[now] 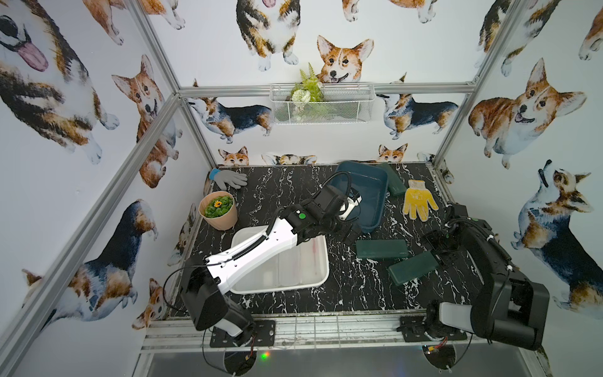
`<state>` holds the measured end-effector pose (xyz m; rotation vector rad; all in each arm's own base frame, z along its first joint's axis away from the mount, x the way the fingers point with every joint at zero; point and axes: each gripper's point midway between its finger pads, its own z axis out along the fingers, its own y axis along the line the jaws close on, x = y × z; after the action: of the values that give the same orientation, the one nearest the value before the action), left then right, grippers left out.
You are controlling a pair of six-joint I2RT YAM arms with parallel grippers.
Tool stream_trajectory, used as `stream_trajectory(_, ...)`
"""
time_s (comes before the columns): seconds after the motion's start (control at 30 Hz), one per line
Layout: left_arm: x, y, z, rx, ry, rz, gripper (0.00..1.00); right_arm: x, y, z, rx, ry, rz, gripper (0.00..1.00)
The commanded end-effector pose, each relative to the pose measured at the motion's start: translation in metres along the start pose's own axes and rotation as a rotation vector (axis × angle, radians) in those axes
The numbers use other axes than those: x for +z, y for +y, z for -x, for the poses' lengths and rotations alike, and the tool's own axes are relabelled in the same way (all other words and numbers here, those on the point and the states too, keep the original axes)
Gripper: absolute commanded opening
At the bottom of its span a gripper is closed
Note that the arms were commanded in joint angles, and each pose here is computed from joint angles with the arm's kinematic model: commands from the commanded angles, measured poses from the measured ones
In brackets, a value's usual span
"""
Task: Place the pencil cases by color into the storage box
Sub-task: Pick up the pencil case from the center of the board.
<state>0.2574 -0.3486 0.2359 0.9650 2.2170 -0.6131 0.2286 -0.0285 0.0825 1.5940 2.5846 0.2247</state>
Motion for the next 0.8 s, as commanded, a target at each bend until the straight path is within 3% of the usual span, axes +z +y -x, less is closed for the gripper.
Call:
stream_trajectory(0.0, -0.002, 0.001, 0.000, -0.002, -0.032, -0.035, 1.00, -0.005, 0.001, 0.005, -0.015, -0.014, -0.015, 0.84)
stream_trajectory(0.27, -0.005, 0.013, -0.009, 0.018, -0.009, -0.023, 1.00, -0.007, 0.006, 0.013, 0.030, -0.030, -0.022, 0.84)
stream_trajectory(0.77, -0.007, 0.025, -0.016, 0.003, -0.028, -0.002, 1.00, 0.018, -0.003, -0.008, 0.061, 0.099, -0.045, 0.86)
